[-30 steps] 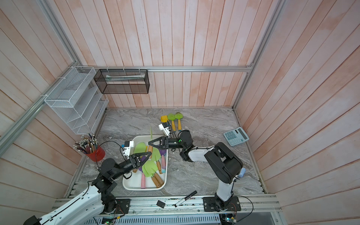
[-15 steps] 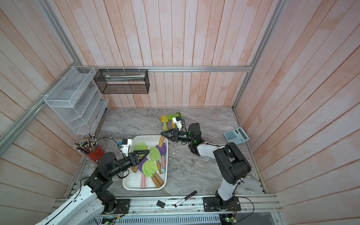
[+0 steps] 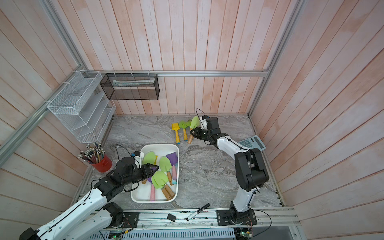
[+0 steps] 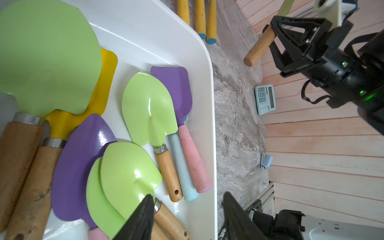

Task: Take the shovel out of the storage box
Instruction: Place the shovel at the center of the board.

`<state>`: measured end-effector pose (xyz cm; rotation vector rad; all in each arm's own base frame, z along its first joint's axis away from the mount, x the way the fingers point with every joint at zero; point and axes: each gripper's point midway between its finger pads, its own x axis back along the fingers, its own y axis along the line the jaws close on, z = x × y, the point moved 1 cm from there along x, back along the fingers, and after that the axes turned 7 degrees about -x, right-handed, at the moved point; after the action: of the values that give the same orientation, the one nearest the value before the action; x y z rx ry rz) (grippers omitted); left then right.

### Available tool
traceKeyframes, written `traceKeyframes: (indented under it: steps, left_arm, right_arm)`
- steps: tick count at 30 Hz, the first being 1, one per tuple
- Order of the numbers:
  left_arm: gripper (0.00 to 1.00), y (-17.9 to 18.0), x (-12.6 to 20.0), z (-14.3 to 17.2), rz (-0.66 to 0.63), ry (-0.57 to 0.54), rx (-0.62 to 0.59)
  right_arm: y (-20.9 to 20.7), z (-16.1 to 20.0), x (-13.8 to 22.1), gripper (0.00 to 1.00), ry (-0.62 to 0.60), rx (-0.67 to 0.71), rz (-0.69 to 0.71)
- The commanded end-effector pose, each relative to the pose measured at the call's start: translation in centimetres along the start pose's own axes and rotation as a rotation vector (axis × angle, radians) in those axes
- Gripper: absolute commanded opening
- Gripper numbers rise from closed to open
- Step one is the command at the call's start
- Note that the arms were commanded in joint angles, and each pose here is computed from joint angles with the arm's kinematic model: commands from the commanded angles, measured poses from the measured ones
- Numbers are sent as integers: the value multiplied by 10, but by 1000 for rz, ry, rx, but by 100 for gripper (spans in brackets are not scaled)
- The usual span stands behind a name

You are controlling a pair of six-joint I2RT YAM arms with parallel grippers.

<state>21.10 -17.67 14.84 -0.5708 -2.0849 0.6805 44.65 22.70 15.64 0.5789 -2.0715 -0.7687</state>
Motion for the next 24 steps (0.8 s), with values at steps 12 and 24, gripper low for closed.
traceKeyframes:
  steps: [12,24]
  left_arm:
    - [55,-1,-6,20,-1,23,-42]
    - [55,7,-4,31,-1,35,-27]
  right_arm:
    - [-123,-48,-44,20,32,67,472]
    - [-136,-56,-84,20,72,73,491]
